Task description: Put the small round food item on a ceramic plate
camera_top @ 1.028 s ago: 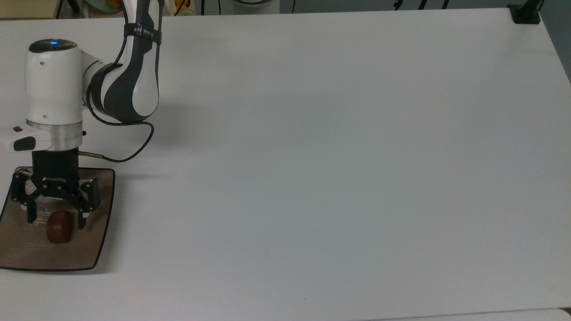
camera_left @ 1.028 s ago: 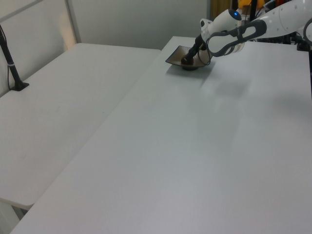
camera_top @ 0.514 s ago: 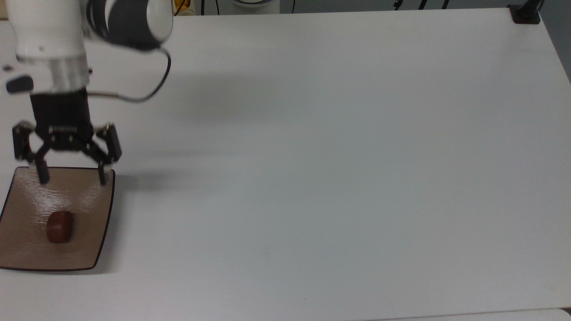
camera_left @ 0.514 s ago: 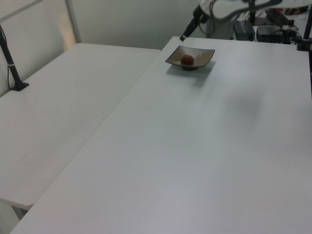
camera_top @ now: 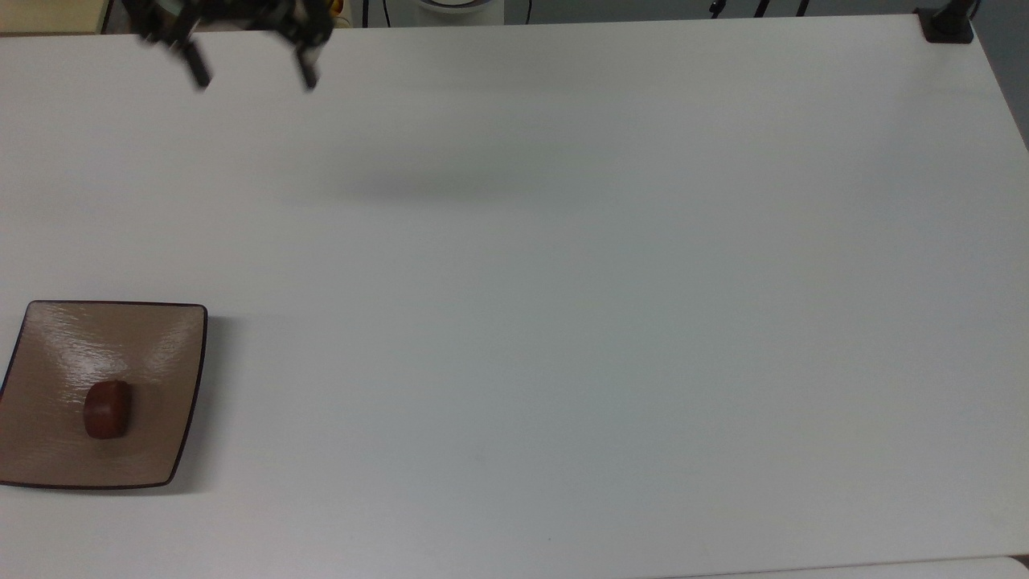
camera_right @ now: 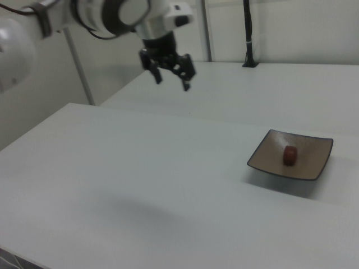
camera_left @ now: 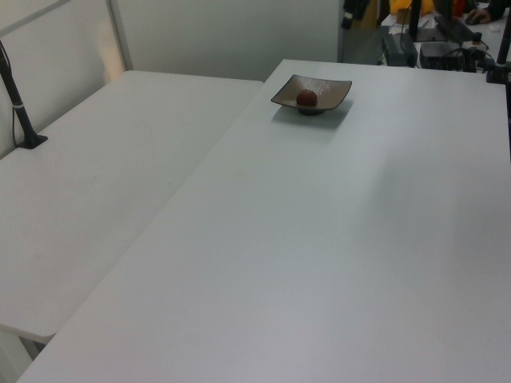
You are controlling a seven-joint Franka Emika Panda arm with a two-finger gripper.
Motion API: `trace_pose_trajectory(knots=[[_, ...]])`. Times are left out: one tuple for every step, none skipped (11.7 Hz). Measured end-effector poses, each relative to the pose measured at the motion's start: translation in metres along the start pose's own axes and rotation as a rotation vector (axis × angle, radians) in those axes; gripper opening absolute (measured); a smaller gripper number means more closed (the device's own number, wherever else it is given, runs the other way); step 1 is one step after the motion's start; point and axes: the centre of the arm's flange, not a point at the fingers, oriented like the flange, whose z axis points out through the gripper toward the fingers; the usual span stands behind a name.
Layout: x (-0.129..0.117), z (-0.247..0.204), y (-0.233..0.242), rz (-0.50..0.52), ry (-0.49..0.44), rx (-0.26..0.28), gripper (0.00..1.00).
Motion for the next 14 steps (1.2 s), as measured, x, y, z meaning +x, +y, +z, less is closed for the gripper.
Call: trace_pose_trajectory(knots=[[-0.014, -0.016, -0.018, 0.026, -0.041, 0.001, 1.0], [-0.029, -0.035, -0.037, 0.046, -0.074, -0.002, 1.0], [-0.041, -0.047, -0.049, 0.055, -0.089, -0.006, 1.0], [-0.05, -0.054, -0.055, 0.058, -0.105, -0.009, 1.0], [-0.064, -0.058, -0.066, 0.053, -0.145, -0.012, 1.0], [-0.077, -0.061, -0.076, 0.044, -0.184, -0.013, 1.0], [-0.084, -0.061, -0.085, 0.033, -0.2, -0.011, 1.0], [-0.087, -0.06, -0.09, 0.023, -0.204, -0.009, 1.0], [-0.089, -0.055, -0.098, 0.007, -0.217, -0.005, 1.0], [-0.09, -0.05, -0.103, -0.003, -0.227, -0.004, 1.0], [-0.089, -0.043, -0.11, -0.015, -0.227, -0.001, 1.0], [-0.086, -0.036, -0.113, -0.021, -0.204, 0.002, 1.0], [-0.082, -0.031, -0.115, -0.028, -0.181, 0.005, 1.0], [-0.076, -0.023, -0.116, -0.044, -0.142, 0.009, 1.0]])
